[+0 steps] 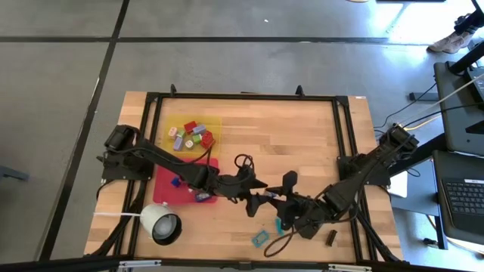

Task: Pick & Place Office items
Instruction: Put the violet charger adapter into the yellow bin

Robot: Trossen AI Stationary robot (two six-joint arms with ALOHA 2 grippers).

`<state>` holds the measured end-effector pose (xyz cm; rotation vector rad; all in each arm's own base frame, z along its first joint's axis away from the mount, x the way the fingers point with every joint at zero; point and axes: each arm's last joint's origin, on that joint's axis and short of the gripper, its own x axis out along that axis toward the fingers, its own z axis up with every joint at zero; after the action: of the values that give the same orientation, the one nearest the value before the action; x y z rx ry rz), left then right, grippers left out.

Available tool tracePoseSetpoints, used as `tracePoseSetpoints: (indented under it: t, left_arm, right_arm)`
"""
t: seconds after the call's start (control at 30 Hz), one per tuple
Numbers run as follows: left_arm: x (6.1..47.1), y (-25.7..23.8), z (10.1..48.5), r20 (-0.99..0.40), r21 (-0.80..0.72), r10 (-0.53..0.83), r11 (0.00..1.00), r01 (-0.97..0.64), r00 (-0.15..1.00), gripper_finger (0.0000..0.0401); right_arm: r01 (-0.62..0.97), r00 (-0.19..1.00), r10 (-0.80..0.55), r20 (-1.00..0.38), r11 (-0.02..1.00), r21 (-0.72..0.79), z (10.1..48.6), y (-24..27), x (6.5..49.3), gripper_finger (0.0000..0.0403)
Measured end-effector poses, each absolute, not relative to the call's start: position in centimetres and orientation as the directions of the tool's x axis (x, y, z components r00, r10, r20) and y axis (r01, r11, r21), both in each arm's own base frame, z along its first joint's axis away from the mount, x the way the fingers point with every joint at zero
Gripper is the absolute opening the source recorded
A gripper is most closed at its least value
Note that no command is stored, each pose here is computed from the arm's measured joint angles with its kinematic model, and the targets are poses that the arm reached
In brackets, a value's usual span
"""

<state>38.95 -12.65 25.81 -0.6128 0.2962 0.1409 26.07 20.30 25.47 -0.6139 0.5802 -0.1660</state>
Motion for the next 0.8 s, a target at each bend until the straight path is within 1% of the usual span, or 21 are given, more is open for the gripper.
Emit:
tracePoseSetpoints:
  t: [0.1, 0.2, 0.33, 0.47, 0.67, 0.8]
  left_arm:
    - [39.2, -11.7, 25.7, -0.323, -0.618, 0.052, 0.744, -0.253, 0.945, 0.0276]
    - [39.6, -10.7, 25.7, -0.33, -0.693, 0.033, 0.67, -0.266, 0.943, 0.0276]
    - [39.8, -9.7, 25.5, -0.357, -0.744, 0.004, 0.603, -0.287, 0.934, 0.0276]
    - [39.6, -9.4, 24.9, -0.408, -0.733, 0.016, 0.59, -0.338, 0.913, 0.0276]
    - [39.6, -9.2, 24.7, -0.431, -0.743, 0.01, 0.563, -0.361, 0.902, 0.0275]
    - [39.7, -8.7, 24.7, -0.432, -0.73, 0.025, 0.577, -0.365, 0.902, 0.0261]
  right_arm:
    - [-0.018, 0.823, -0.314, -0.474, 0.819, -0.574, 25.5, 19.6, 26.8, 0.0145]
    - [-0.019, 0.809, -0.295, -0.508, 0.851, -0.525, 25.4, 18.5, 27.6, 0.0145]
    - [0.031, 0.79, -0.314, -0.527, 0.878, -0.478, 25.3, 17.2, 28.4, 0.0145]
    - [0.036, 0.784, -0.333, -0.523, 0.866, -0.498, 25.4, 16.6, 28.8, 0.0145]
    - [0.026, 0.777, -0.341, -0.529, 0.857, -0.515, 25.3, 16.3, 28.9, 0.0146]
    - [0.013, 0.778, -0.335, -0.532, 0.854, -0.52, 25.2, 16.4, 29.0, 0.0147]
